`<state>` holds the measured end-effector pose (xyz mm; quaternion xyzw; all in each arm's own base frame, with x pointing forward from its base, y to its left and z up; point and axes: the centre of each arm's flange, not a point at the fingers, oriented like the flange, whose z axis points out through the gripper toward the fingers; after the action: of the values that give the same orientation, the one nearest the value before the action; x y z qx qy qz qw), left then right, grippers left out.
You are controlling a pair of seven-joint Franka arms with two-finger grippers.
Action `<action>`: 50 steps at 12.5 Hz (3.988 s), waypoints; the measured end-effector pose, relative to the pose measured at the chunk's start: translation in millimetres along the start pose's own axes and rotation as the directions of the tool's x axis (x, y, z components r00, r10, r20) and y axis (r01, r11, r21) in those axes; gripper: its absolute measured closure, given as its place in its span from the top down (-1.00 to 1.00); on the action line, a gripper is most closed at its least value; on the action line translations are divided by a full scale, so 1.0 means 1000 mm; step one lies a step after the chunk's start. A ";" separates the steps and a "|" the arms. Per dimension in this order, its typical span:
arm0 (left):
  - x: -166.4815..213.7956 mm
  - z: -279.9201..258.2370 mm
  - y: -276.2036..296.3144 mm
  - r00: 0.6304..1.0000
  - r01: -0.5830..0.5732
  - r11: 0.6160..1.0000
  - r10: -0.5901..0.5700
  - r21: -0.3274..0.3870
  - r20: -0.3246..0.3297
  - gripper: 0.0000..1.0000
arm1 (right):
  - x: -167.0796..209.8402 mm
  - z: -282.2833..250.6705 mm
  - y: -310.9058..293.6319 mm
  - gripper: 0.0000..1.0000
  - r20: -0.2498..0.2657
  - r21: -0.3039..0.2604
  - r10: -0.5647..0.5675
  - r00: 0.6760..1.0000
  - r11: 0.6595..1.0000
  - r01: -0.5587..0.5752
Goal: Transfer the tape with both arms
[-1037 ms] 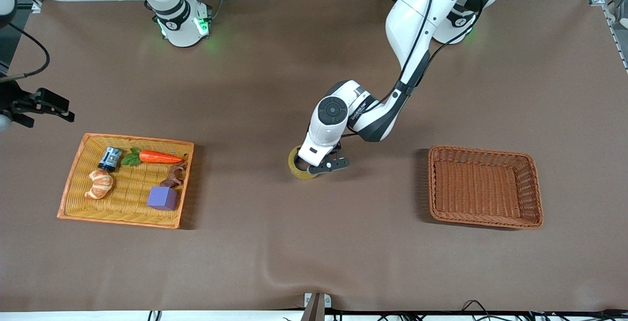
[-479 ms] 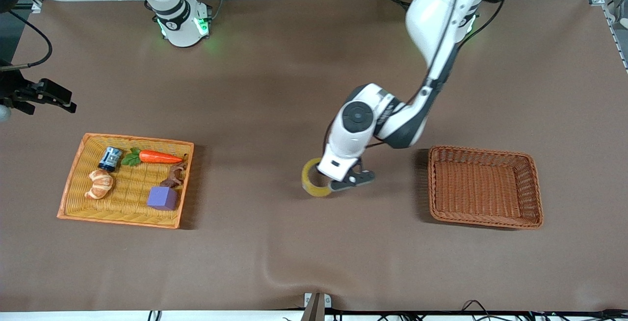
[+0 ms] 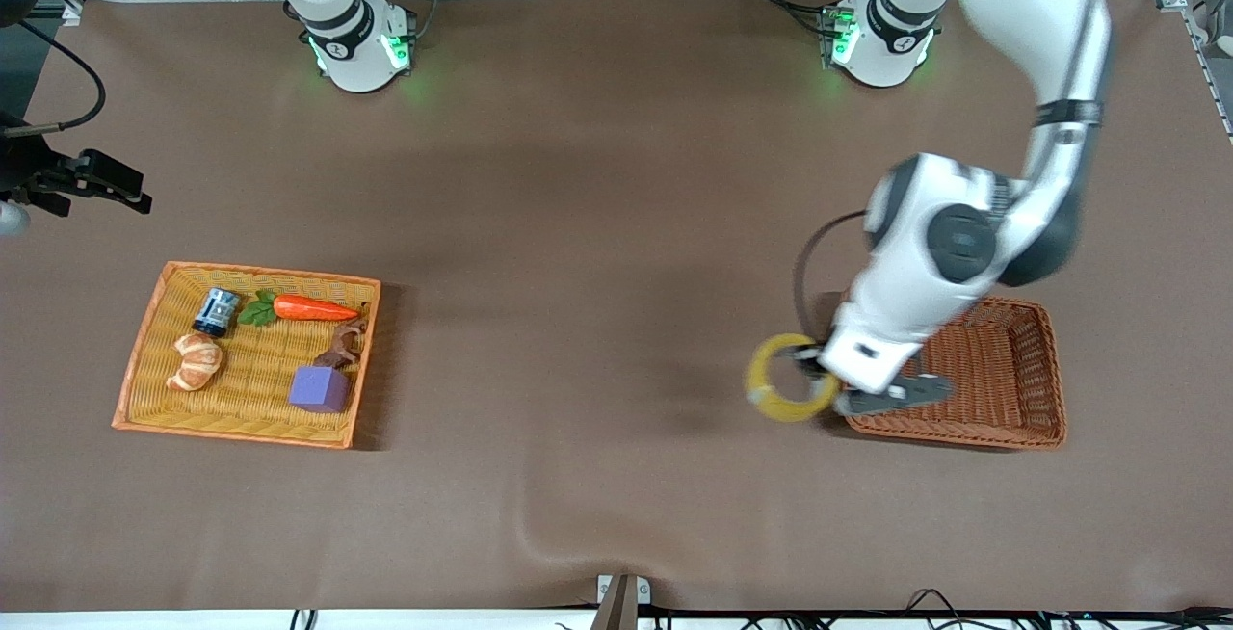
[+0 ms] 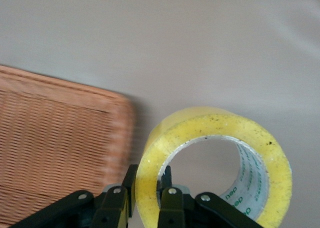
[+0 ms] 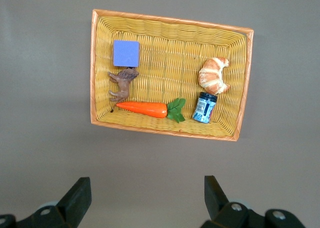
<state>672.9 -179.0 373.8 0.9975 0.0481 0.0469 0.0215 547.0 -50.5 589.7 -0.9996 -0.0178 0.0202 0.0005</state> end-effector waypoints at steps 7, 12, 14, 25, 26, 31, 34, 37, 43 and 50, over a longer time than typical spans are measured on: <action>0.001 0.094 -0.141 0.987 -0.063 0.998 0.058 0.027 0.148 -0.56 | 0.000 -0.002 0.001 1.00 -0.003 -0.011 -0.009 1.000 1.000 0.009; 0.000 0.123 -0.151 0.982 -0.090 0.994 0.077 0.064 0.172 0.19 | 0.000 -0.002 0.001 1.00 -0.003 -0.012 -0.014 1.000 1.000 0.014; 0.013 0.104 -0.160 0.987 -0.104 0.991 0.093 0.083 0.129 0.63 | 0.000 -0.002 0.000 1.00 -0.002 -0.012 -0.015 1.000 1.000 0.015; 0.000 -0.180 -0.124 0.987 -0.146 0.984 0.152 0.104 -0.053 1.00 | -0.001 -0.003 -0.001 1.00 -0.002 -0.012 -0.018 1.000 1.000 0.018; -0.010 -0.201 -0.124 0.987 -0.145 0.983 0.151 0.109 -0.055 1.00 | -0.001 -0.003 -0.001 1.00 -0.002 -0.012 -0.018 1.000 1.000 0.018; -0.050 -0.256 -0.126 0.991 -0.136 0.984 0.136 0.115 0.009 1.00 | -0.001 -0.003 -0.001 1.00 0.002 -0.011 -0.019 1.000 1.000 0.019; -0.069 -0.282 -0.126 0.990 -0.136 0.986 0.132 0.092 0.040 1.00 | -0.002 -0.002 -0.001 1.00 0.004 -0.011 -0.019 1.000 1.000 0.019; -0.079 -0.283 -0.130 0.988 -0.123 0.991 0.117 0.058 0.100 1.00 | -0.002 -0.002 -0.001 1.00 0.005 -0.011 -0.020 1.000 1.000 0.020; -0.080 -0.293 -0.132 0.990 -0.119 0.991 0.114 0.055 0.088 1.00 | -0.002 -0.002 -0.001 1.00 0.006 -0.010 -0.020 1.000 1.000 0.020; -0.093 -0.297 -0.129 0.987 -0.127 0.990 0.121 0.056 0.102 1.00 | -0.002 -0.002 0.000 1.00 0.006 -0.010 -0.018 1.000 1.000 0.018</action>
<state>540.5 -47.9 654.4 0.9998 -0.0139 -0.0027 -0.0104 545.2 -50.6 592.0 -0.9994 -0.0268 0.0229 -0.0046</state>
